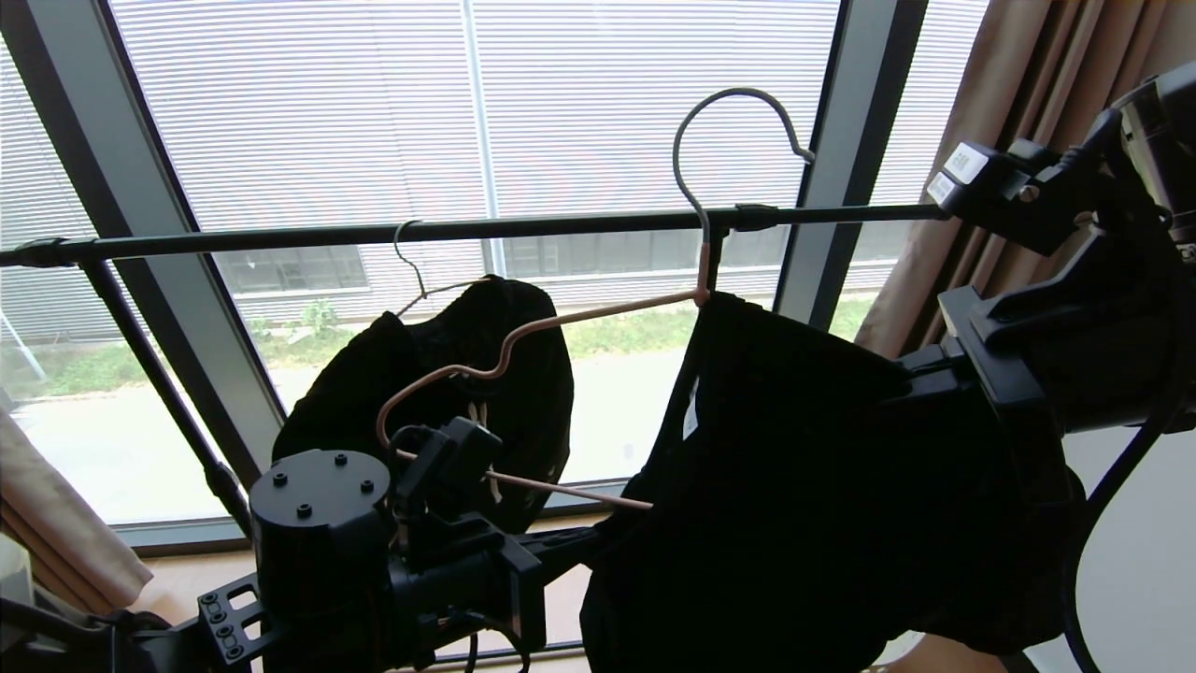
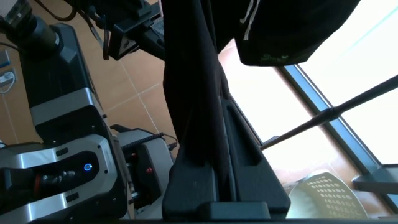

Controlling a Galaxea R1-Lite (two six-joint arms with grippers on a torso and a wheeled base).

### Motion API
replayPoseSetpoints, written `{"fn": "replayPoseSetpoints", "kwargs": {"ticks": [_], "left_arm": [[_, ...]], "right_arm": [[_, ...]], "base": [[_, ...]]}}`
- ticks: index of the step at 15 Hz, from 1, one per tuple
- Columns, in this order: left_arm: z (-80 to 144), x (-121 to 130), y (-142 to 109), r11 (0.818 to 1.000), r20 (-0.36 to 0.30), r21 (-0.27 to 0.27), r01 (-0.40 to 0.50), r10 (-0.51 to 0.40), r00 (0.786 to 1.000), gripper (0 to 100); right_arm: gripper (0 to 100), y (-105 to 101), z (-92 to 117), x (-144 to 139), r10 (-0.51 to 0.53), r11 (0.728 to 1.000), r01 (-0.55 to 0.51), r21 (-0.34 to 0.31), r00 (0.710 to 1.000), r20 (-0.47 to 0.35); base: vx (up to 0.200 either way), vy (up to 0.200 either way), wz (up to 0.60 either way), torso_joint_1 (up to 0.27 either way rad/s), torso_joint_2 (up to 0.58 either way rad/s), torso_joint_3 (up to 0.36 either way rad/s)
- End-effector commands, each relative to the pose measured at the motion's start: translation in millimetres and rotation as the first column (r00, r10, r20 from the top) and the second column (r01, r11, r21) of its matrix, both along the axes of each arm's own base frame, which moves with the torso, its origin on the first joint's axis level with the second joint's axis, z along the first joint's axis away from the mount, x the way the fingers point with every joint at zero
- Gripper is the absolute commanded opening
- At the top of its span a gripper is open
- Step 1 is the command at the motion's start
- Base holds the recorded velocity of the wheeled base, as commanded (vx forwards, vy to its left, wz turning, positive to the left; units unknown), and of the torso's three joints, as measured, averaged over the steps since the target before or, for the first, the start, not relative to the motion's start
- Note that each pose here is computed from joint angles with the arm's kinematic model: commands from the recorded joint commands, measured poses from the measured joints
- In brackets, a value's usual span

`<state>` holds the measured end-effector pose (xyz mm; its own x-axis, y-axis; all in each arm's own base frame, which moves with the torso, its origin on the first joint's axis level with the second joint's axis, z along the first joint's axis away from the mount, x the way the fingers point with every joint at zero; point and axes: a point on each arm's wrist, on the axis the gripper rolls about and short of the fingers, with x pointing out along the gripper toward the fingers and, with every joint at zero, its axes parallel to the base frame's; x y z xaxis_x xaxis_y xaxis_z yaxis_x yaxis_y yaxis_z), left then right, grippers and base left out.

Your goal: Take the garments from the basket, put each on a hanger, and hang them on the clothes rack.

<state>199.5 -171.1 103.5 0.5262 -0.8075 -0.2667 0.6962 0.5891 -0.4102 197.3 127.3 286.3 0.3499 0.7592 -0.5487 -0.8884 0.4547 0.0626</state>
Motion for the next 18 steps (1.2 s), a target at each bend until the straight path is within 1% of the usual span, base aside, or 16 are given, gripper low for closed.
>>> {"fn": "replayPoseSetpoints", "kwargs": {"ticks": [1, 4, 7, 10, 14, 16, 17, 18], "left_arm": [[3, -1, 13, 0.999, 0.003, -0.004, -0.039, 0.039, 0.999, 0], [10, 0, 28, 0.996, 0.023, -0.021, -0.087, 0.088, 0.996, 0], [15, 3, 37, 0.992, 0.041, -0.033, -0.125, 0.126, 0.991, 0], [16, 1, 39, 0.991, 0.042, -0.035, -0.126, 0.128, 0.991, 0], [14, -5, 31, 0.996, 0.035, -0.03, -0.082, 0.083, 0.996, 0], [15, -9, 23, 0.999, 0.038, -0.03, -0.044, 0.045, 0.998, 0], [15, -12, 18, 0.999, 0.048, -0.027, -0.017, 0.018, 0.999, 0], [15, -16, 13, 1.0, 0.072, -0.011, 0.018, -0.017, 0.997, 0]], "right_arm": [[0, -9, -4, -2, -0.028, 1.0, 0.028, 0.0, 1.0, 0.0], [0, -19, -9, 1, -0.072, 0.997, 0.072, -0.002, 0.997, -0.003], [0, -20, -11, 0, -0.079, 0.997, 0.079, -0.006, 0.997, -0.007], [0, -22, -12, 4, -0.093, 0.996, 0.093, -0.007, 0.996, -0.011], [0, -20, -12, 8, -0.093, 0.996, 0.093, 0.001, 0.996, 0.004], [0, -19, -12, 10, -0.098, 0.995, 0.098, 0.01, 0.995, 0.001], [0, -19, -12, 10, -0.103, 0.995, 0.103, 0.013, 0.995, -0.006], [0, -18, -14, 13, -0.103, 0.995, 0.103, 0.009, 0.995, -0.012]], "base": [[0.0, 0.0, 0.0, 0.0, 0.0, 0.0], [0.0, 0.0, 0.0, 0.0, 0.0, 0.0], [0.0, 0.0, 0.0, 0.0, 0.0, 0.0], [0.0, 0.0, 0.0, 0.0, 0.0, 0.0], [0.0, 0.0, 0.0, 0.0, 0.0, 0.0], [0.0, 0.0, 0.0, 0.0, 0.0, 0.0], [0.0, 0.0, 0.0, 0.0, 0.0, 0.0], [0.0, 0.0, 0.0, 0.0, 0.0, 0.0]]}}
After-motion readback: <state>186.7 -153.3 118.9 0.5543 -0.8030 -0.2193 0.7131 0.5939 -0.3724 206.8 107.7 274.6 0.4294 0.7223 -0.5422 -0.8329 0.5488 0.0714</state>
